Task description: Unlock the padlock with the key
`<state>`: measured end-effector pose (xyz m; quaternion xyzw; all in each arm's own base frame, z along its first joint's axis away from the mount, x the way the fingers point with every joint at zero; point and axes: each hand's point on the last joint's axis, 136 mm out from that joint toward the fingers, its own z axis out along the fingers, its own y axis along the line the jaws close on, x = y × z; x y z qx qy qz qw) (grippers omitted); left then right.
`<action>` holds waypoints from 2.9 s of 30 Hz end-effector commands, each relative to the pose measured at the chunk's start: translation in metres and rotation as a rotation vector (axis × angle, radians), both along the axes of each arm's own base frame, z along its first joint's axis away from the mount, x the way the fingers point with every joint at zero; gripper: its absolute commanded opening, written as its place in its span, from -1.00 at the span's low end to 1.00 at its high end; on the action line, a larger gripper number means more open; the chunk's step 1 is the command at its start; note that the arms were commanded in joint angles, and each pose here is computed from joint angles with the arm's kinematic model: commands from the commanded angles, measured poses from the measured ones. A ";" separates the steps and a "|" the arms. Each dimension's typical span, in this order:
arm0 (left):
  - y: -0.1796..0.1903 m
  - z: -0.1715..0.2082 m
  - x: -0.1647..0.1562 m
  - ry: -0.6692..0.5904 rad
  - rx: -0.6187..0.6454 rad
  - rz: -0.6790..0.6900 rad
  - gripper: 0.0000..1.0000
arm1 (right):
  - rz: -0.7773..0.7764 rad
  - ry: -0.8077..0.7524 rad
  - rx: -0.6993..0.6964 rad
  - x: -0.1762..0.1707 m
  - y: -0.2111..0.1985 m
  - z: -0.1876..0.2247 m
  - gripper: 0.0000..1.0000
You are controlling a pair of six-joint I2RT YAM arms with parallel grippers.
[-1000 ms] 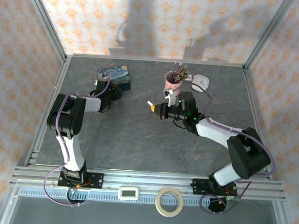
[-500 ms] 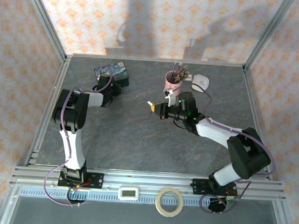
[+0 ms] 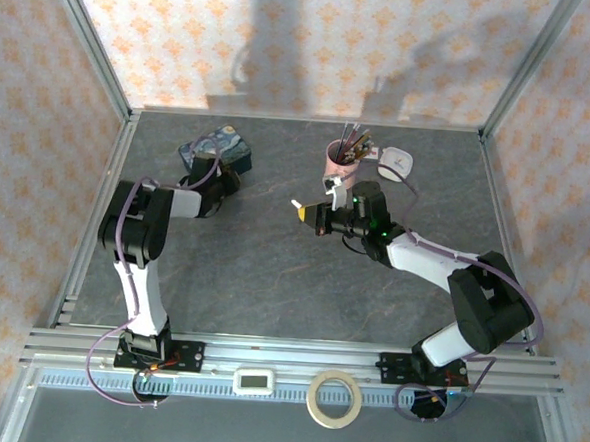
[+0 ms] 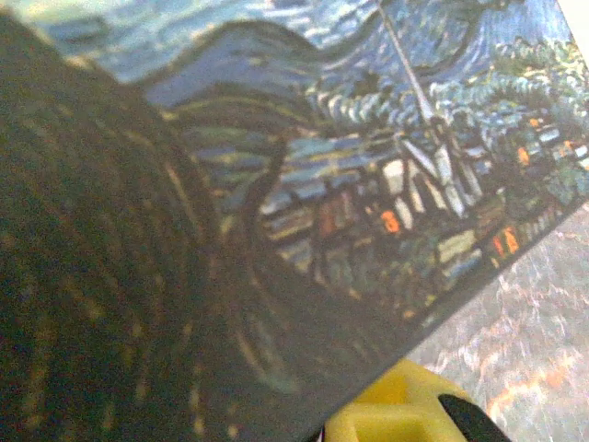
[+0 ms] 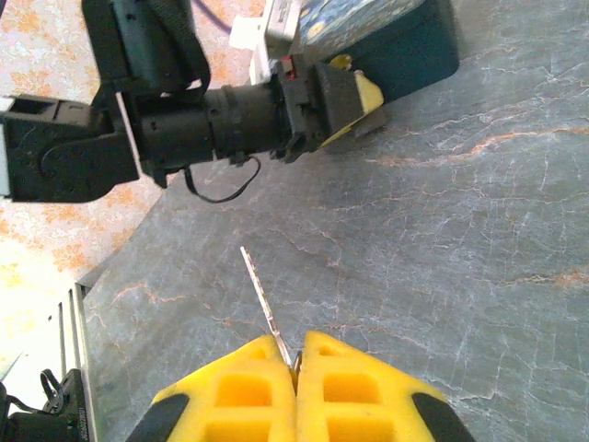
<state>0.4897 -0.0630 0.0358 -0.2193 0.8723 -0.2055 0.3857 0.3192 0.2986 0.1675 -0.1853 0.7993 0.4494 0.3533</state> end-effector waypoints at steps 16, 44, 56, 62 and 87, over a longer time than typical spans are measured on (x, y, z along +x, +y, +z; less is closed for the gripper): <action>-0.053 0.015 -0.097 0.047 -0.244 -0.144 -1.00 | 0.004 0.022 0.039 0.003 0.004 -0.011 -1.00; -0.125 0.099 -0.110 -0.122 -0.710 -0.221 -1.00 | 0.050 0.245 0.240 -0.013 0.054 -0.061 -1.00; -0.132 0.101 -0.115 -0.128 -0.711 -0.239 -1.00 | 0.067 0.261 0.257 0.001 0.068 -0.064 -1.00; -0.131 0.099 -0.117 -0.131 -0.711 -0.235 -1.00 | 0.068 0.271 0.260 0.001 0.069 -0.065 -1.00; -0.146 0.095 -0.131 -0.143 -0.617 -0.339 -1.00 | 0.160 0.316 0.359 -0.002 0.068 -0.032 -1.00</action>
